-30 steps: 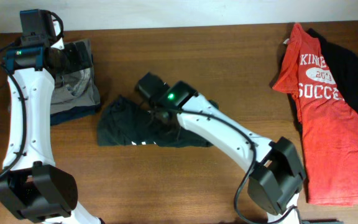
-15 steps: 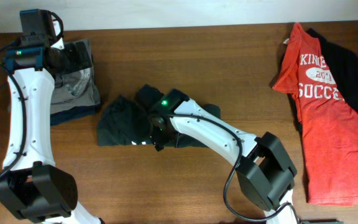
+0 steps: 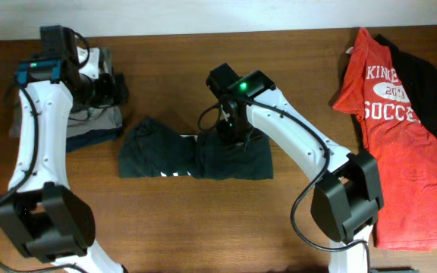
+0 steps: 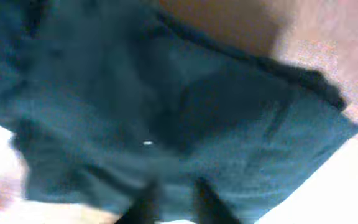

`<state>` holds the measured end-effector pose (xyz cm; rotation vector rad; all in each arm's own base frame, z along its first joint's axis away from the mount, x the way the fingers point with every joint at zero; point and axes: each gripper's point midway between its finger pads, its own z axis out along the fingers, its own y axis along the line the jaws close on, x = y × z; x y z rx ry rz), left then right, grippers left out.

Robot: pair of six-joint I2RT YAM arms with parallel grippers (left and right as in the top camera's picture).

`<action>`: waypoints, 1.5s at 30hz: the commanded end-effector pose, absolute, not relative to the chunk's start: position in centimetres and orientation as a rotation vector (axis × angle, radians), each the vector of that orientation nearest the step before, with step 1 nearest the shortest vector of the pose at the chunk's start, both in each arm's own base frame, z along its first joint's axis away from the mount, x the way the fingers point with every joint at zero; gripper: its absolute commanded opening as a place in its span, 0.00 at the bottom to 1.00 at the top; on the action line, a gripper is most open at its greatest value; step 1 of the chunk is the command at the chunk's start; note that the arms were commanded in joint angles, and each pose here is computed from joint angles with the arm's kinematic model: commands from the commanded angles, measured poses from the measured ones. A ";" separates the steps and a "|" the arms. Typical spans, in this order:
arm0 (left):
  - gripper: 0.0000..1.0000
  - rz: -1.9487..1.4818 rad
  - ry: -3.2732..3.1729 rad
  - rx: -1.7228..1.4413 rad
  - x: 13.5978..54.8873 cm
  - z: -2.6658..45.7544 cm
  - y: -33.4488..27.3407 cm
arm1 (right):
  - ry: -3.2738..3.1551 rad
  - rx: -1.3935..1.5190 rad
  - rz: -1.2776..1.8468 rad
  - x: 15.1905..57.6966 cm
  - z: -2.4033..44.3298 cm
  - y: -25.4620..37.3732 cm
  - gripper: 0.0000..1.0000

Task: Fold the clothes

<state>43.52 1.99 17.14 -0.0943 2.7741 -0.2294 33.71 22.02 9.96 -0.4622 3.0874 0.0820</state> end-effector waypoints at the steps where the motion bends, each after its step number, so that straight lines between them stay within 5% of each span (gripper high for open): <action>1: 0.89 -0.317 2.842 -0.005 42.4 15.0 0.9 | 3.120 -0.400 0.082 33.4 8.4 20.2 0.04; 9: 0.25 -0.323 2.877 -0.012 41.7 14.2 0.8 | 3.176 -0.353 0.365 32.6 1.7 17.2 0.04; 13: 0.01 -0.347 2.924 -0.051 40.6 13.0 0.6 | 3.161 -0.363 0.377 33.0 1.7 17.0 0.04; 23: 0.15 -0.538 3.120 -0.107 34.1 5.2 -1.6 | 3.149 -0.387 0.379 33.1 1.6 17.0 0.04; 30: 0.60 -0.442 3.109 -0.097 34.7 4.7 -0.6 | 3.149 -0.405 0.378 33.1 1.6 17.0 0.05; 42: 0.68 -0.455 2.994 0.137 36.8 4.9 -0.9 | 3.164 -0.403 0.374 32.7 1.6 16.9 0.06; 45: 0.78 -0.503 2.908 0.269 38.0 5.2 -1.6 | 3.166 -0.403 0.374 32.7 1.6 16.9 0.06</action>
